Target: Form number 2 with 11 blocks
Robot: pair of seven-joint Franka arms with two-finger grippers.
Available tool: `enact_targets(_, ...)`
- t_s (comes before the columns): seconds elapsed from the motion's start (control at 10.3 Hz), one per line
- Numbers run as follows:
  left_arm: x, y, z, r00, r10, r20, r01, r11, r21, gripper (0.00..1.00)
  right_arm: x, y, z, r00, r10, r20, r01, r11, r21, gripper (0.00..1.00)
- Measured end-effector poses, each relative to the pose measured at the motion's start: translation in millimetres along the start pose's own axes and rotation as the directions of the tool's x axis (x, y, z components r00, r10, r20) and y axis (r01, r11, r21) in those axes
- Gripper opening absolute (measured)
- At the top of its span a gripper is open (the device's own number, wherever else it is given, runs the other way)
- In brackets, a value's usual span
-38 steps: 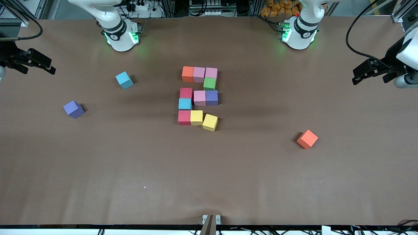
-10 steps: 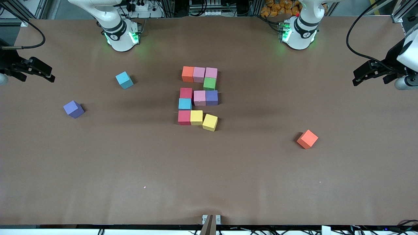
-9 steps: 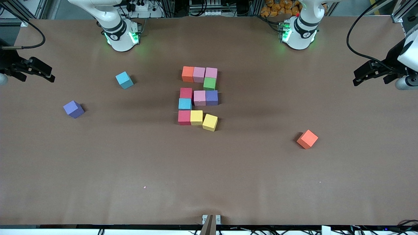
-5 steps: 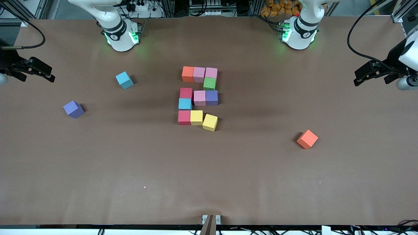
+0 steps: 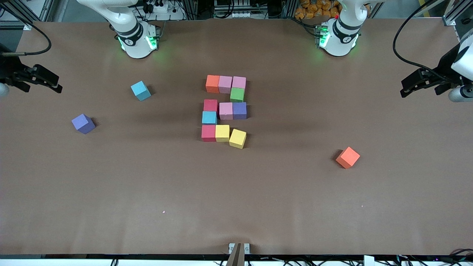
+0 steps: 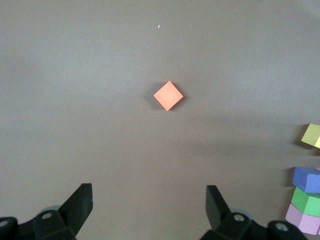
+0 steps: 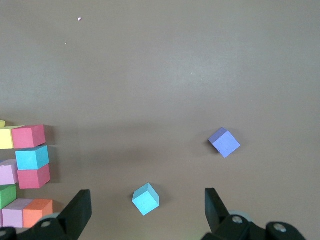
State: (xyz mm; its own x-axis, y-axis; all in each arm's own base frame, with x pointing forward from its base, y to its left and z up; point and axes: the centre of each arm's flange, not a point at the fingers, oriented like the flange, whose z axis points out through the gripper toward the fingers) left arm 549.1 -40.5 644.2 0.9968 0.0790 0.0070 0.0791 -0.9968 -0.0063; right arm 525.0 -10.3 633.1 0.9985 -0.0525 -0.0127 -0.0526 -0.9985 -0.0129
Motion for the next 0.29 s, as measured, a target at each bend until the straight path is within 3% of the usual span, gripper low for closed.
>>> enact_targets(0.29, -0.4, 2.3, -0.1, 1.000, 0.004, 0.000, -0.004, 1.000, 0.000, 1.00, 0.0, 0.0, 0.3, 1.000, 0.000, 0.001, 0.000, 1.000, 0.000, 1.00)
